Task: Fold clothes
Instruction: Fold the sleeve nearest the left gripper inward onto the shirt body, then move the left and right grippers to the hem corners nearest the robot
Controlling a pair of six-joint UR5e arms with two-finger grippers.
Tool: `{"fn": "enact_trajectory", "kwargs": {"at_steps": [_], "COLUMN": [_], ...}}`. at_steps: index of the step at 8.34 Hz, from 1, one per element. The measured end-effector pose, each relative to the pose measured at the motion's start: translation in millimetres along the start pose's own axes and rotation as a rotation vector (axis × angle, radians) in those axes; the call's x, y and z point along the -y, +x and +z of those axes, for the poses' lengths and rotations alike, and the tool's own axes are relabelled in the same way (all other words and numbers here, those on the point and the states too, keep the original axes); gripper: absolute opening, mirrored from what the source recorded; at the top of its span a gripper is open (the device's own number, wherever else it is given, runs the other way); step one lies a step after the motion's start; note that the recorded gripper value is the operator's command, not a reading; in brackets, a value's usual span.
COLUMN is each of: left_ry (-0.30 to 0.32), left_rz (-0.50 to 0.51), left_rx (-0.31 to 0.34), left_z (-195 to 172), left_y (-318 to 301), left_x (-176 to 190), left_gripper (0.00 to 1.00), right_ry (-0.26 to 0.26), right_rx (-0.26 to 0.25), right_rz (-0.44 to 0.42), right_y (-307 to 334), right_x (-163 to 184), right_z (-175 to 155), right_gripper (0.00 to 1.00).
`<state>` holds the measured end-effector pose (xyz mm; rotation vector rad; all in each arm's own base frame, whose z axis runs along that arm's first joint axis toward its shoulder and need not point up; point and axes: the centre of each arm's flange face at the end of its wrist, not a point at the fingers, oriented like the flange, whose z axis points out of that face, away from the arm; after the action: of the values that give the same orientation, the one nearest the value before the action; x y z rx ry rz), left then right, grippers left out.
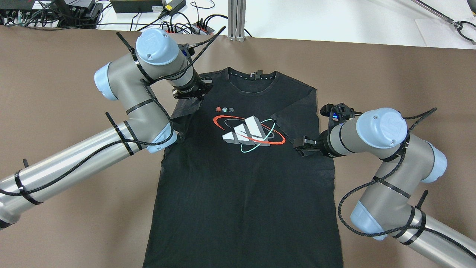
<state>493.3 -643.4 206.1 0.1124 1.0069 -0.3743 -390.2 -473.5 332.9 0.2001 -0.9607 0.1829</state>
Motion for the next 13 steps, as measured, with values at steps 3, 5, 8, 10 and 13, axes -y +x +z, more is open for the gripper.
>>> {"fn": "enact_trajectory", "kwargs": {"at_steps": [3, 5, 8, 10, 13], "left_ry": [0.009, 0.025, 0.037, 0.048, 0.029], "left_rz": [-0.017, -0.018, -0.020, -0.028, -0.084], "left_rx": [0.002, 0.004, 0.007, -0.023, -0.094], "left_z": [11, 14, 16, -1, -31], "left_y": [23, 28, 38, 43, -2], "left_x": [-13, -19, -19, -23, -81], "left_gripper": [0.00, 0.15, 0.94, 0.94, 0.94], "right_ry": [0.001, 0.000, 0.001, 0.002, 0.016], "right_rx": [0.000, -0.002, -0.002, 0.002, 0.013], "right_rz": [0.001, 0.002, 0.003, 0.008, 0.047], "right_y": [1, 1, 1, -2, -6], "right_x": [0, 0, -1, -1, -1], "right_z": [0, 0, 1, 0, -7], "right_gripper": [0.95, 0.95, 0.95, 0.95, 0.95]}}
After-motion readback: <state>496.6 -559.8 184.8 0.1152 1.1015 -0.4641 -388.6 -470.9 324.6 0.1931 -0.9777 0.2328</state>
